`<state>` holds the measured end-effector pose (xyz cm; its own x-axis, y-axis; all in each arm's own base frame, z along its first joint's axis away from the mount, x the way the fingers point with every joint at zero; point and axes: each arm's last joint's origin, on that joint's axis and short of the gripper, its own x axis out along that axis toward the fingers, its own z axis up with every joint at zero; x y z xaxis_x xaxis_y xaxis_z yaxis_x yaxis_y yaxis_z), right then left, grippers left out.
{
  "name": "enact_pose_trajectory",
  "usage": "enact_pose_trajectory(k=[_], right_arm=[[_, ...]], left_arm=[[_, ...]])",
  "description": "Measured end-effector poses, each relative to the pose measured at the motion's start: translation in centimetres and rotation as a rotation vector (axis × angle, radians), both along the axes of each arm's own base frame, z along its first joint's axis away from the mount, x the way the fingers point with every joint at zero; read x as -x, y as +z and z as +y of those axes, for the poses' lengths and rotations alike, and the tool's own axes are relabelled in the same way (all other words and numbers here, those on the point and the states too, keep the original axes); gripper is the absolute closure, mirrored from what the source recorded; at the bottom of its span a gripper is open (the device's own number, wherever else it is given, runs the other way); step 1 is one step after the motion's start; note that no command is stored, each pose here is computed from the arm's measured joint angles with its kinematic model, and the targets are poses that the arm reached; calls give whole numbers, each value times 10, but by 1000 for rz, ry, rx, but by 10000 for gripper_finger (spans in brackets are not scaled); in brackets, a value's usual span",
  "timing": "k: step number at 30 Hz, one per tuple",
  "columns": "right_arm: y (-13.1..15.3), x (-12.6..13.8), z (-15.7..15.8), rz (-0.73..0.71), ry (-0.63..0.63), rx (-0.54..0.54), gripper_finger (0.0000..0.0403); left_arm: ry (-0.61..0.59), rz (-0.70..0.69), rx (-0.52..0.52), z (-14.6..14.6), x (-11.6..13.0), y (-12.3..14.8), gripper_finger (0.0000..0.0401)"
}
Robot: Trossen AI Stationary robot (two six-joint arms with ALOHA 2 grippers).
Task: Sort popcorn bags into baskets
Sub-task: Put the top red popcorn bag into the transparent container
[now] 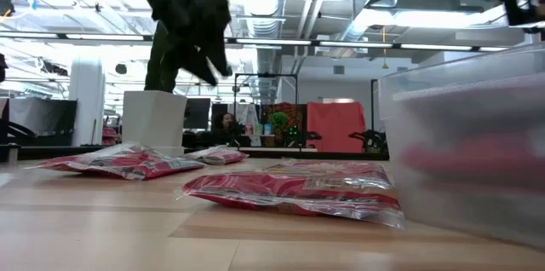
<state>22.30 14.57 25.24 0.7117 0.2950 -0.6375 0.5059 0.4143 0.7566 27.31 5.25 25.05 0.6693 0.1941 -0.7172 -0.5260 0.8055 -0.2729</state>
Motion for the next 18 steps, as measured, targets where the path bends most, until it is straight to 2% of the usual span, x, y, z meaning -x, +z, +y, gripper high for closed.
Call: enact_pose_trajectory(k=[2, 5, 8, 13, 18], right_arm=[[7, 1, -7, -44, -62, 20, 169], [13, 2, -13, -90, -130, 49, 176], [15, 2, -16, -106, -152, 69, 181], [13, 0, -17, -112, -184, 99, 188], [6, -7, -24, -102, -255, 154, 191]], left_arm=[[47, 93, -73, 3, 1, -10, 237], [60, 135, -139, 9, -5, -26, 247], [65, 178, -147, 15, -7, -54, 266], [157, 219, -169, 28, 2, -86, 293], [169, 185, -101, 36, 4, -104, 303]])
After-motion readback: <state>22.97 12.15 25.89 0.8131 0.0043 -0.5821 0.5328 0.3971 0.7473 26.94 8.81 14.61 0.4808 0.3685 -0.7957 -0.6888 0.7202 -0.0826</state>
